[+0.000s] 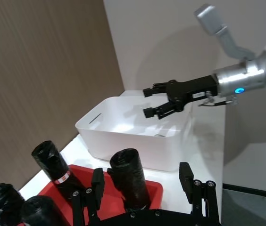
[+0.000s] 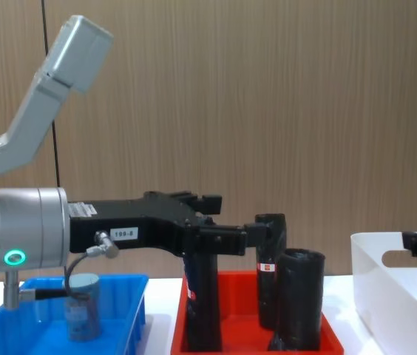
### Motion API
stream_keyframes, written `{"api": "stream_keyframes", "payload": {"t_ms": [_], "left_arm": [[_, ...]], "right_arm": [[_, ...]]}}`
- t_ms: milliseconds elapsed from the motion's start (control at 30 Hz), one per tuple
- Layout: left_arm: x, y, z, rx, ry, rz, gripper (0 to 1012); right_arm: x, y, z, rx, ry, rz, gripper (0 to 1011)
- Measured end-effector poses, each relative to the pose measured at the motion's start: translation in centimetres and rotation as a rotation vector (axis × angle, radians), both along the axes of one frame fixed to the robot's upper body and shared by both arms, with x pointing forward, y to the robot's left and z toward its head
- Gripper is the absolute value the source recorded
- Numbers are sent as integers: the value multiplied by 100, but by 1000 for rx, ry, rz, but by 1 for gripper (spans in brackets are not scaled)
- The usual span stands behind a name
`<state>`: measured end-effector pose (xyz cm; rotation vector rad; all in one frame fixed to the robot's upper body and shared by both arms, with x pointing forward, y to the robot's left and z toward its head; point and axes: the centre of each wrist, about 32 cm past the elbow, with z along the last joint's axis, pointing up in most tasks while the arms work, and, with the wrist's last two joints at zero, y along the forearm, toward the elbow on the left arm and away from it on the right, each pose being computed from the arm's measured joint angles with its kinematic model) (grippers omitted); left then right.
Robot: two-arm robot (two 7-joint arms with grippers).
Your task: Pick the cotton swabs from the blue box and place them into the white box.
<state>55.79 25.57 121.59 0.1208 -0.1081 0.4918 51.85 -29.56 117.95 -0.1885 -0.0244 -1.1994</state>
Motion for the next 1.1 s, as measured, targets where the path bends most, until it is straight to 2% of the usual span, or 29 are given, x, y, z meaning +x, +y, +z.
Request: {"api": "stream_keyframes", "payload": {"t_ms": [300,433,467,700,933,1100], "left_arm": [[-97,-100,-29,4,-30,99,1004],[-135,-138,-36,4,-44,136,1004],[-143,-146,-38,4,-46,144,1004],[-214,-211,-58,4,-68,212,1004],[-285,-275,-71,1,-92,280,1004],[-339,-322,-79,-2,-110,331,1004]], "right_arm": [[-233,208,1,37,-52,-1,1002],[-387,333,16,64,-85,-4,1002],[-387,333,16,64,-85,-4,1002],[-613,497,57,110,-130,-12,1002],[-732,574,86,135,-152,-19,1002],[-750,585,90,139,-154,-21,1002]]}}
